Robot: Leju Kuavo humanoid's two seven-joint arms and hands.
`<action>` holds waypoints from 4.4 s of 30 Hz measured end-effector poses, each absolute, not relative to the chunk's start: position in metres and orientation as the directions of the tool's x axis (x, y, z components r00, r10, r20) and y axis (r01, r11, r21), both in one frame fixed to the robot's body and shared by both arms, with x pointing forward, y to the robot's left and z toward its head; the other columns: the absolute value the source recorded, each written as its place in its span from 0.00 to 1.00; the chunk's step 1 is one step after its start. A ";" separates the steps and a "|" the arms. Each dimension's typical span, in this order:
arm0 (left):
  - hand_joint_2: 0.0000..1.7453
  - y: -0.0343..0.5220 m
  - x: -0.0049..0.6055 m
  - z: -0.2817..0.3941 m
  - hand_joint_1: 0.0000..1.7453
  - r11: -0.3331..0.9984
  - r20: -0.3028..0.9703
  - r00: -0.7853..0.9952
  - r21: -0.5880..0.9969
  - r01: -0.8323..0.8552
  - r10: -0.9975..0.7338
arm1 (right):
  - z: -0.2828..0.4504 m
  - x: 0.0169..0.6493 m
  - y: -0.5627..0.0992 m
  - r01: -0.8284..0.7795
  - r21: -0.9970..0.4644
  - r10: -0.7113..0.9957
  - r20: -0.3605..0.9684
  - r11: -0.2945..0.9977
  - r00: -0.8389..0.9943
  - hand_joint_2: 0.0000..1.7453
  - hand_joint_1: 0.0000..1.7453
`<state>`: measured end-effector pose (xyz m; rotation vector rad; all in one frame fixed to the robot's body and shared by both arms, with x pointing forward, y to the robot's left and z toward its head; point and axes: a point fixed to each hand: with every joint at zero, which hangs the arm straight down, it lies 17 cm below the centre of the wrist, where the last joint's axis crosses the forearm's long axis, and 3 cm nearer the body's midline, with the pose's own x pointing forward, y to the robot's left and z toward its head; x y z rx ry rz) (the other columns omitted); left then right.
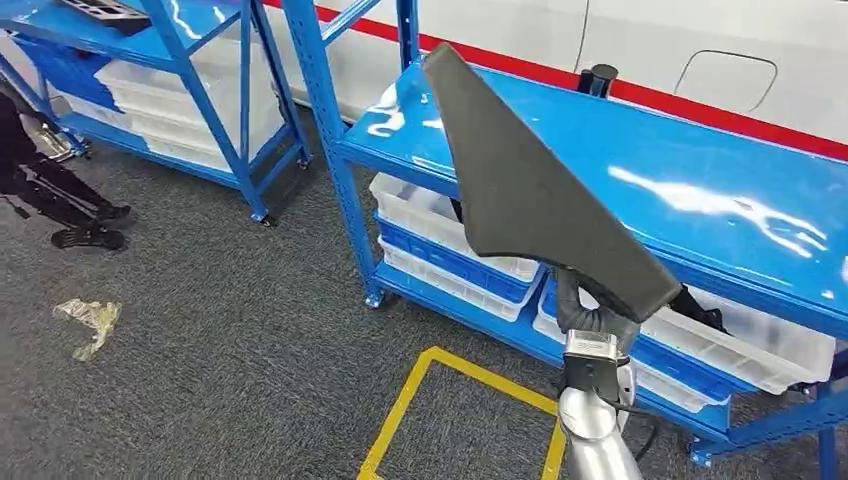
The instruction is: Take the parts from the cabinet and place them on the table.
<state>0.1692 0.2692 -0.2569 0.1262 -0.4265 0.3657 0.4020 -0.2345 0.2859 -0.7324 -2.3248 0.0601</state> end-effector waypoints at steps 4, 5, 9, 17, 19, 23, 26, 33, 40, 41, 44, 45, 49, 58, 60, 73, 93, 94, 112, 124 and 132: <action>1.00 0.269 0.170 -0.257 0.00 0.928 0.427 0.847 0.045 -0.370 0.317 | 0.285 0.402 -0.235 0.489 -0.233 0.519 0.605 0.841 -0.603 1.00 1.00; 1.00 0.269 0.169 -0.257 0.00 0.928 0.427 0.847 0.046 -0.369 0.316 | 0.286 0.402 -0.235 0.488 -0.231 0.517 0.606 0.841 -0.604 1.00 1.00; 1.00 0.270 0.171 -0.256 0.00 0.929 0.430 0.847 0.048 -0.366 0.312 | 0.283 0.400 -0.237 0.490 -0.233 0.519 0.608 0.840 -0.601 1.00 1.00; 1.00 0.267 0.167 -0.258 0.00 0.929 0.416 0.854 0.054 -0.365 0.311 | 0.273 0.399 -0.243 0.488 -0.232 0.516 0.613 0.842 -0.598 1.00 1.00; 1.00 0.267 0.165 -0.258 0.00 0.929 0.414 0.856 0.061 -0.365 0.310 | 0.270 0.400 -0.244 0.486 -0.231 0.513 0.618 0.843 -0.595 1.00 1.00; 1.00 0.264 0.166 -0.258 0.00 0.927 0.412 0.858 0.078 -0.367 0.305 | 0.267 0.400 -0.249 0.495 -0.223 0.514 0.620 0.840 -0.593 1.00 1.00; 1.00 0.257 0.170 -0.256 0.00 0.926 0.420 0.853 0.071 -0.370 0.309 | 0.260 0.401 -0.252 0.487 -0.228 0.509 0.628 0.843 -0.589 1.00 1.00; 1.00 0.242 0.189 -0.248 0.00 0.917 0.461 0.817 0.018 -0.398 0.345 | 0.260 0.408 -0.249 0.448 -0.225 0.479 0.634 0.865 -0.607 1.00 1.00; 1.00 0.229 0.207 -0.241 0.00 0.911 0.482 0.797 -0.007 -0.412 0.364 | 0.268 0.416 -0.238 0.407 -0.217 0.445 0.633 0.887 -0.633 1.00 1.00; 1.00 0.226 0.210 -0.239 0.00 0.912 0.484 0.795 -0.012 -0.411 0.365 | 0.266 0.416 -0.237 0.402 -0.219 0.442 0.637 0.889 -0.631 1.00 1.00; 1.00 0.221 0.212 -0.238 0.00 0.911 0.479 0.797 -0.015 -0.412 0.368 | 0.265 0.417 -0.232 0.387 -0.221 0.432 0.641 0.895 -0.634 1.00 1.00; 1.00 0.219 0.214 -0.237 0.00 0.911 0.478 0.797 -0.016 -0.413 0.370 | 0.265 0.417 -0.231 0.383 -0.222 0.431 0.640 0.897 -0.636 1.00 1.00; 1.00 0.217 0.222 -0.235 0.00 0.905 0.474 0.793 -0.021 -0.424 0.382 | 0.264 0.418 -0.224 0.365 -0.220 0.416 0.644 0.905 -0.642 1.00 1.00; 1.00 0.211 0.230 -0.231 0.00 0.899 0.476 0.785 -0.031 -0.436 0.397 | 0.261 0.420 -0.215 0.339 -0.216 0.393 0.651 0.916 -0.649 1.00 1.00; 1.00 0.212 0.232 -0.231 0.00 0.897 0.477 0.781 -0.034 -0.441 0.402 | 0.261 0.420 -0.212 0.334 -0.209 0.386 0.652 0.919 -0.653 1.00 1.00; 1.00 0.198 0.252 -0.220 0.00 0.892 0.503 0.761 -0.047 -0.449 0.409 | 0.251 0.413 -0.205 0.342 -0.199 0.384 0.657 0.918 -0.649 1.00 1.00; 1.00 0.191 0.256 -0.219 0.00 0.916 0.491 0.789 -0.054 -0.397 0.370 | 0.253 0.403 -0.198 0.352 -0.212 0.402 0.636 0.912 -0.659 1.00 1.00; 1.00 0.190 0.257 -0.218 0.00 0.920 0.491 0.792 -0.053 -0.388 0.362 | 0.253 0.403 -0.200 0.354 -0.214 0.405 0.634 0.910 -0.659 1.00 1.00; 1.00 0.192 0.241 -0.227 0.00 0.980 0.504 0.842 -0.052 -0.194 0.193 | 0.226 0.362 -0.245 0.439 -0.297 0.520 0.626 0.848 -0.581 1.00 1.00; 1.00 0.216 0.212 -0.240 0.00 0.993 0.499 0.860 -0.006 -0.120 0.106 | 0.218 0.341 -0.271 0.479 -0.294 0.541 0.647 0.827 -0.537 1.00 1.00; 1.00 0.236 0.198 -0.245 0.00 0.994 0.506 0.859 0.024 -0.106 0.080 | 0.217 0.339 -0.276 0.479 -0.276 0.527 0.661 0.833 -0.534 1.00 1.00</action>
